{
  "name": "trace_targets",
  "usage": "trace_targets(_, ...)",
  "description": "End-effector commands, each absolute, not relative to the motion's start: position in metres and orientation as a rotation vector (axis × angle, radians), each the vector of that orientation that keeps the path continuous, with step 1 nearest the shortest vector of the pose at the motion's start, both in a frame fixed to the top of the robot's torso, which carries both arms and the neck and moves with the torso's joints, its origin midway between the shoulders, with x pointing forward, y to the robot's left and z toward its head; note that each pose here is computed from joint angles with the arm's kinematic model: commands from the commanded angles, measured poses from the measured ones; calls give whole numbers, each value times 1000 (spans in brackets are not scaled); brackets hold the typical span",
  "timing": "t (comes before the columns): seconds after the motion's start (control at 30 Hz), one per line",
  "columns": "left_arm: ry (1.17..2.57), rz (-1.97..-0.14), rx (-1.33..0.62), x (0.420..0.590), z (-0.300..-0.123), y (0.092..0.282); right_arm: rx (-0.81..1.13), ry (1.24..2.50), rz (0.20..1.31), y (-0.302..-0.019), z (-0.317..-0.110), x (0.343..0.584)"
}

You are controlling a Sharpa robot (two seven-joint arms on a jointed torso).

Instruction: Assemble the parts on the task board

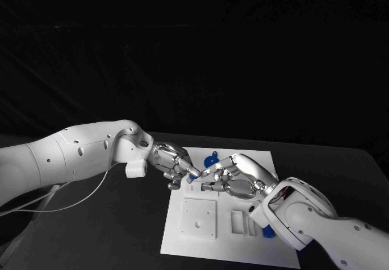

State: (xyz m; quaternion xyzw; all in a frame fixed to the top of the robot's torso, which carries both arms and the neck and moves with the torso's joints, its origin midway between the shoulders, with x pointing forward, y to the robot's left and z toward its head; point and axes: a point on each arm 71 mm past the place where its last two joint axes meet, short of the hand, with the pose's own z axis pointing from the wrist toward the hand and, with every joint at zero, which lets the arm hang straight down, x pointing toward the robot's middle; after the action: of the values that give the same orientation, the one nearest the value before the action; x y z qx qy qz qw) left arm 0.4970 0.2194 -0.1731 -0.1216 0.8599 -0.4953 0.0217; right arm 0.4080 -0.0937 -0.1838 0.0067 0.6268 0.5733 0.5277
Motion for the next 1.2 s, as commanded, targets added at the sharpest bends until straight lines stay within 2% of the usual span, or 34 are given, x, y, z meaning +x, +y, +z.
trace_targets(0.03,2620,-1537,-407,501,-171,218,-20,1485,1442,-85,-180,399)
trace_targets(0.3,2623,-1537,-404,500,-171,217,0,1493,1422,-89,-184,401)
trace_targets(0.57,2652,-1541,-374,497,-172,216,105,1488,1372,-102,-191,413)
trace_targets(1.2,2720,-1535,-311,490,-173,211,146,1497,1383,-97,-194,417)
